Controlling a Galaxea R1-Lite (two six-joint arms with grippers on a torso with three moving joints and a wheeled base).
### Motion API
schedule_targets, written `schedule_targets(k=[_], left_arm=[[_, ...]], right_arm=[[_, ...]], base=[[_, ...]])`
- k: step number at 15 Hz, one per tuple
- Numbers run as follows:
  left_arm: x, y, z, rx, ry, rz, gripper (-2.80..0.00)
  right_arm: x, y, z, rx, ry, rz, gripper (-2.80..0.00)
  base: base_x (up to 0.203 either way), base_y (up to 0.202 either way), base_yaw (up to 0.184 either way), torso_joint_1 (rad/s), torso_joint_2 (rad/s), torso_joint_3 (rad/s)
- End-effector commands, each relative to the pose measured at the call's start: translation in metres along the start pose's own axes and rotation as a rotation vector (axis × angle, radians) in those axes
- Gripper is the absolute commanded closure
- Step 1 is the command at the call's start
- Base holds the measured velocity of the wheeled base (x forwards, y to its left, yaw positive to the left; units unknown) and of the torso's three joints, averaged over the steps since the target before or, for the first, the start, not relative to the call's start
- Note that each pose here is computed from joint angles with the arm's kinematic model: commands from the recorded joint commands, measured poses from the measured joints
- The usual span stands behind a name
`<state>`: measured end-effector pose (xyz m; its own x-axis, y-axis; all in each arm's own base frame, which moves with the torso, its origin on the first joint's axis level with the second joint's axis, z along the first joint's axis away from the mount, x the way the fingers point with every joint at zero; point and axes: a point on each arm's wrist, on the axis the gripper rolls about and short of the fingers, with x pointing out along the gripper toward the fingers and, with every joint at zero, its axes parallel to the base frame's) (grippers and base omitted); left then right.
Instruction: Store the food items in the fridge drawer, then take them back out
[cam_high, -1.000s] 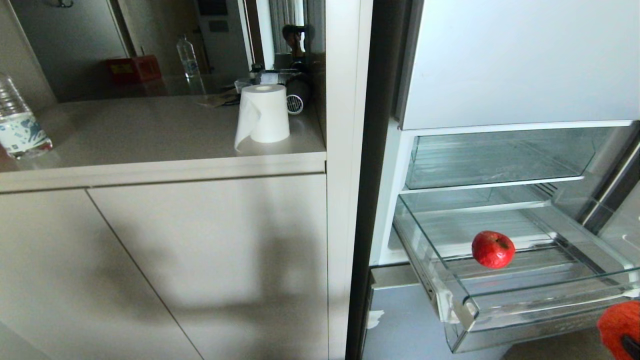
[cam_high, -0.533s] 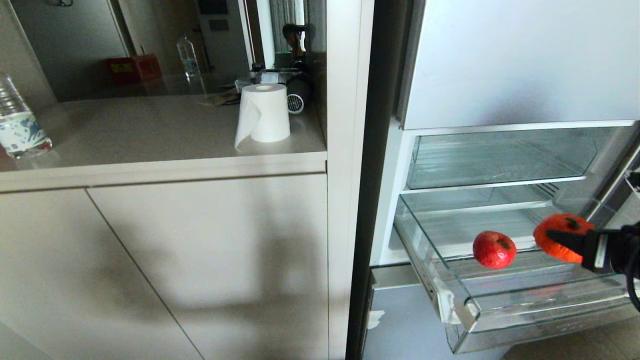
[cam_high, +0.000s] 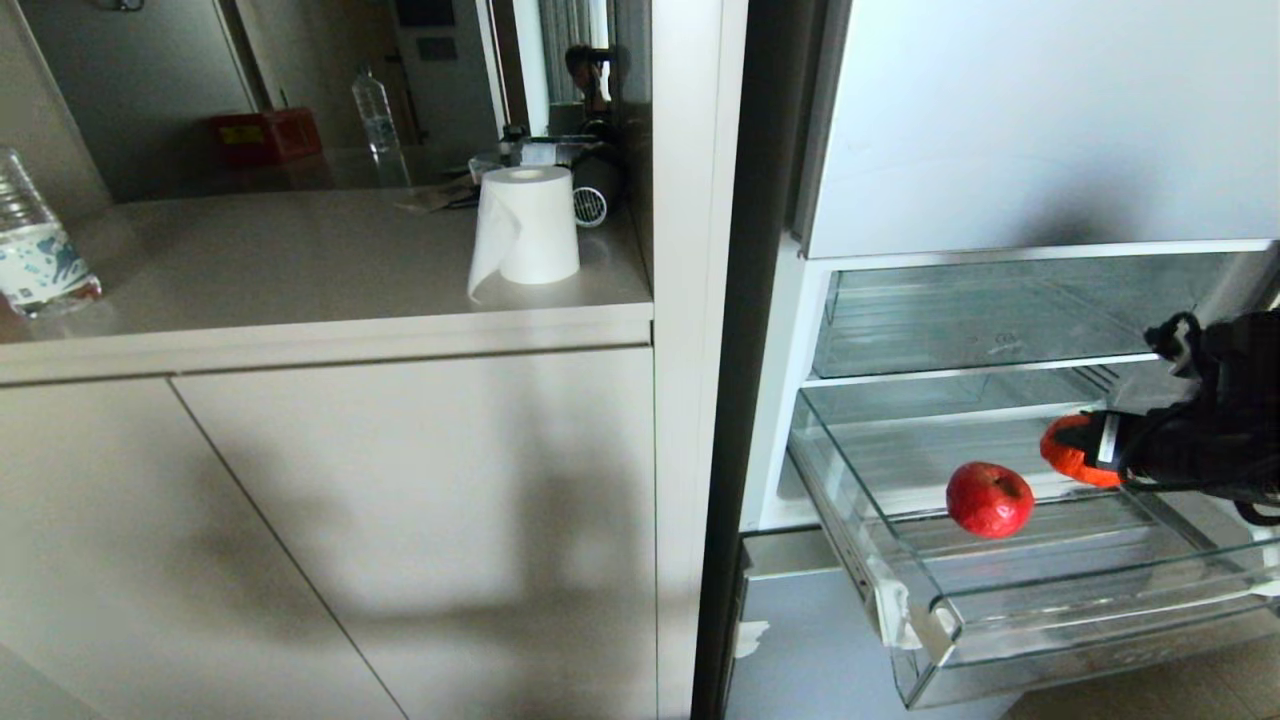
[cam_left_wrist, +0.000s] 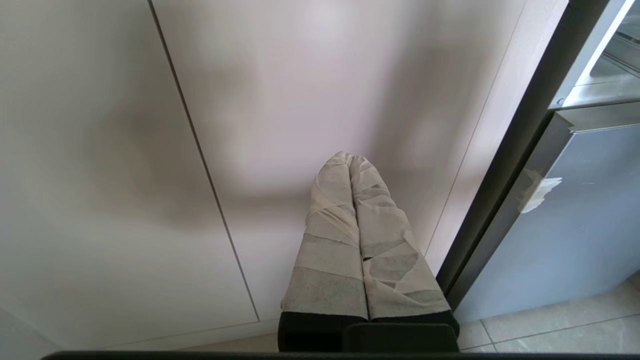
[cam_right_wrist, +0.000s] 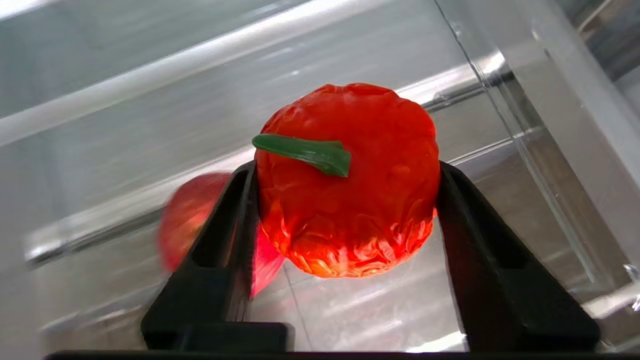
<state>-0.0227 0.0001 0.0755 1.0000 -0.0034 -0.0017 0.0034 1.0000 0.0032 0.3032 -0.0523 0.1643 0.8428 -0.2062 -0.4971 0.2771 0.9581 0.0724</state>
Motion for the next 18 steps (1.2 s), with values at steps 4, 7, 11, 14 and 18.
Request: schedule_targets(k=[4, 7, 11, 14, 18], left_arm=[[0.000, 0.000, 0.000, 0.000, 0.001, 0.000, 0.00], [0.000, 0.000, 0.000, 0.000, 0.000, 0.000, 0.00], [0.000, 0.000, 0.000, 0.000, 0.000, 0.000, 0.00], [0.000, 0.000, 0.000, 0.000, 0.001, 0.000, 0.00], [0.000, 0.000, 0.000, 0.000, 0.001, 0.000, 0.00]], right_arm=[[0.015, -0.008, -0.005, 0.022, 0.006, -0.023, -2.80], [-0.013, -0.008, 0.011, 0.048, -0.075, -0.012, -2.80], [-0.094, -0.011, 0.023, 0.055, -0.249, 0.010, 0.00], [-0.180, -0.016, -0.002, 0.034, -0.367, 0.036, 0.00], [-0.246, -0.028, -0.098, -0.028, -0.300, 0.045, 0.00]], base=[[0.000, 0.000, 0.000, 0.000, 0.00, 0.000], [0.000, 0.000, 0.000, 0.000, 0.00, 0.000], [0.000, 0.000, 0.000, 0.000, 0.00, 0.000], [0.000, 0.000, 0.000, 0.000, 0.00, 0.000], [0.000, 0.000, 0.000, 0.000, 0.00, 0.000]])
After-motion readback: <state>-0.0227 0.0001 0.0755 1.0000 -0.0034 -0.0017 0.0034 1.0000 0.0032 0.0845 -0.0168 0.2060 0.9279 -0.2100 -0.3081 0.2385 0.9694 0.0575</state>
